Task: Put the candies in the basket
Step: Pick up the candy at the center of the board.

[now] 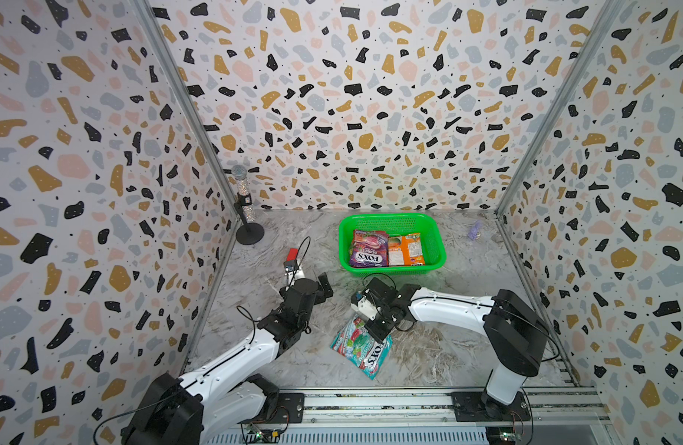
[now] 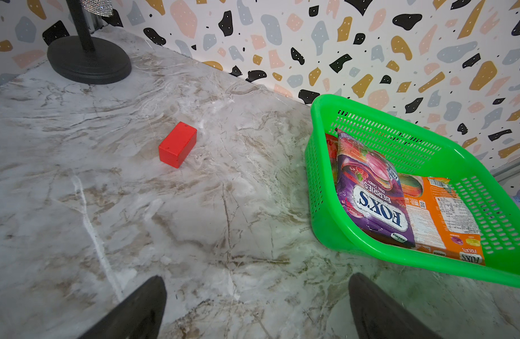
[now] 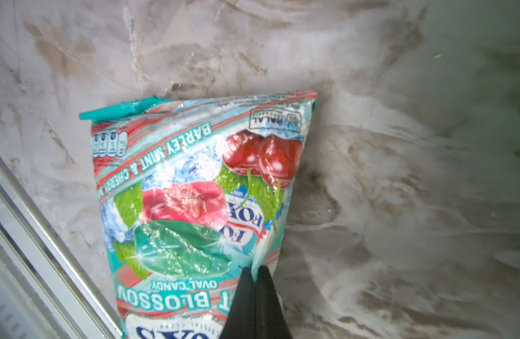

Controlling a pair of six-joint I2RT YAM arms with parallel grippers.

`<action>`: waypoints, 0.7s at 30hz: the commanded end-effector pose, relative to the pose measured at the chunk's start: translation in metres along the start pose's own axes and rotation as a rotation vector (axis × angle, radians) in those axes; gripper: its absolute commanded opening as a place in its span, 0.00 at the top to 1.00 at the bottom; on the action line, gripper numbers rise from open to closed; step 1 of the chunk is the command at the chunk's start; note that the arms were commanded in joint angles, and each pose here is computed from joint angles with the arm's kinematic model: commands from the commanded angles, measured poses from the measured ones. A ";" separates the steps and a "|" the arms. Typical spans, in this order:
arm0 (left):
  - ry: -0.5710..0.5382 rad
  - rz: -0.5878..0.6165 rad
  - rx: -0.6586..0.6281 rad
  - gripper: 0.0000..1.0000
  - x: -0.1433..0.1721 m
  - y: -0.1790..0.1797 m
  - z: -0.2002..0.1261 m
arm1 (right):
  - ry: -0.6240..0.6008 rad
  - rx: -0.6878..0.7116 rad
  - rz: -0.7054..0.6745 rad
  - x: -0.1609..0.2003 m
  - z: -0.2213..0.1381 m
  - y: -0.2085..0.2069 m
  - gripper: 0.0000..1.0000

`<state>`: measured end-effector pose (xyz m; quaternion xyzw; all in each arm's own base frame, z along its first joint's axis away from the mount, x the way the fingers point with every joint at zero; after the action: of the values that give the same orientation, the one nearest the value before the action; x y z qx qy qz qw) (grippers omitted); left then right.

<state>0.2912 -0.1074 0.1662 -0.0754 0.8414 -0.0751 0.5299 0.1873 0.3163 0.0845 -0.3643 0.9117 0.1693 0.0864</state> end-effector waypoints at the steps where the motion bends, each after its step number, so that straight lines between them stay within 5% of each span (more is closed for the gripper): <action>1: -0.030 -0.028 0.007 0.00 -0.004 -0.001 -0.001 | -0.118 0.091 0.008 -0.010 -0.049 -0.005 1.00; 7: 0.001 -0.017 0.041 0.00 -0.002 -0.010 0.006 | -0.389 0.247 0.023 -0.026 -0.124 -0.023 1.00; 15: 0.144 0.239 0.402 0.00 0.019 -0.097 0.012 | -0.752 0.358 0.251 -0.038 -0.221 -0.074 1.00; 21: 0.131 0.251 0.311 0.00 0.020 -0.088 0.016 | -0.765 0.360 0.537 -0.077 -0.240 -0.140 1.00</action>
<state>0.2936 -0.1990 0.1444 0.1189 0.8686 -0.1516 0.4565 0.2989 0.1805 0.2771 -0.0708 0.8954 0.1252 0.4214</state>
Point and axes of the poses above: each gripper's point midway between its finger pads, its own z axis out along the fingers, its own y axis along the line the jaws close on, x = y × z, the point moved 3 cm from there along -z, back along the fingers, and after that the axes turned 8 degrees about z, right-handed, at the moved point
